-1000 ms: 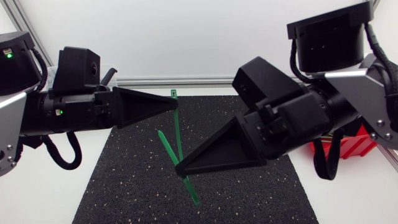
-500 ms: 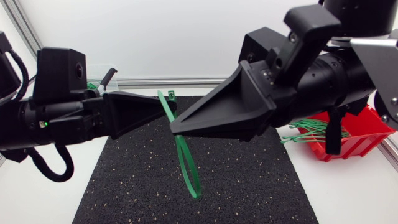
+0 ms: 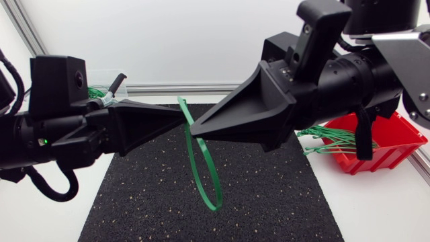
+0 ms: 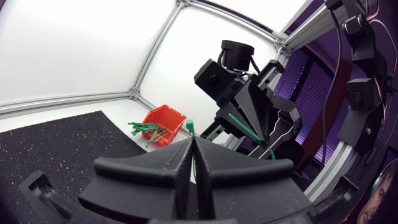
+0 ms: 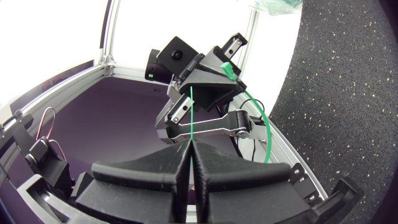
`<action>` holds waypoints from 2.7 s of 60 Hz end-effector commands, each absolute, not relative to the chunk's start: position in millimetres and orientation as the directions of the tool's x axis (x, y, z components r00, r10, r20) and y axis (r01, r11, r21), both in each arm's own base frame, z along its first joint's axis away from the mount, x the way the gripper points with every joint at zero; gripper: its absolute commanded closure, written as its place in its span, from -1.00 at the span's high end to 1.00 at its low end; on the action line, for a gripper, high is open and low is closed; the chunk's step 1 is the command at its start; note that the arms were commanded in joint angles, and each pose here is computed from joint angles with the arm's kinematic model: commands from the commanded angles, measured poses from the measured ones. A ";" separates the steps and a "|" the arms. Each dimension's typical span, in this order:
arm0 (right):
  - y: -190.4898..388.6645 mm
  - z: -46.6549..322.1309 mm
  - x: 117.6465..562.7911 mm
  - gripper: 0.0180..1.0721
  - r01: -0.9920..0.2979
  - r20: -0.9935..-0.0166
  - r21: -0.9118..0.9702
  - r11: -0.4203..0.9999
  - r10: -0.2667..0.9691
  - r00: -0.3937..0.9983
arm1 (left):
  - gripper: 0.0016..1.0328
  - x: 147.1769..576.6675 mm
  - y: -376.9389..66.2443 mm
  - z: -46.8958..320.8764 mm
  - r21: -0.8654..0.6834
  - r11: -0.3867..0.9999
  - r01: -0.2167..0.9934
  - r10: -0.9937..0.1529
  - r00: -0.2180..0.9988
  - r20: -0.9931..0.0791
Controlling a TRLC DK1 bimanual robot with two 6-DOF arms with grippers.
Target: Take a green cable tie from the red box, thread the tail through the head to close it, then place it in the transparent bin on the left.
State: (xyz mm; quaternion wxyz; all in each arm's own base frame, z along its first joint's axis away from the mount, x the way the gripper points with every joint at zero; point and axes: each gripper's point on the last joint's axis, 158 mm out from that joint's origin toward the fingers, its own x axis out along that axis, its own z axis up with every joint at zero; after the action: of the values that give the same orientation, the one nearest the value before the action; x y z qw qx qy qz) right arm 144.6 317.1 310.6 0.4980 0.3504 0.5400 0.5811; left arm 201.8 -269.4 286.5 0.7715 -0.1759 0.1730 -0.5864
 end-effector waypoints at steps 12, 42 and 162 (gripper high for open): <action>320.1 292.1 154.4 -0.89 -0.108 -0.147 0.987 0.122 0.951 -0.271 | -0.93 196.6 -266.2 288.8 -0.433 0.261 0.862 -0.963 0.266 -0.050; 318.1 294.1 152.8 -0.89 -0.118 -0.143 0.986 0.115 0.953 -0.268 | -0.93 193.4 -268.0 283.1 -0.415 0.274 0.867 -0.960 0.269 -0.072; 310.1 297.3 195.3 -0.33 -0.252 -0.142 0.964 0.090 0.970 -0.198 | -0.92 179.0 -266.9 258.7 0.310 0.448 0.838 -0.843 0.512 -0.166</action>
State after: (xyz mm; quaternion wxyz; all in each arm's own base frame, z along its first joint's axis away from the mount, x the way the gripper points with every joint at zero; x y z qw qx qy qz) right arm 186.1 306.9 298.8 0.5215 0.3574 0.5258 0.5692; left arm 176.9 -268.7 266.9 0.8554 0.1444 0.0019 -0.4974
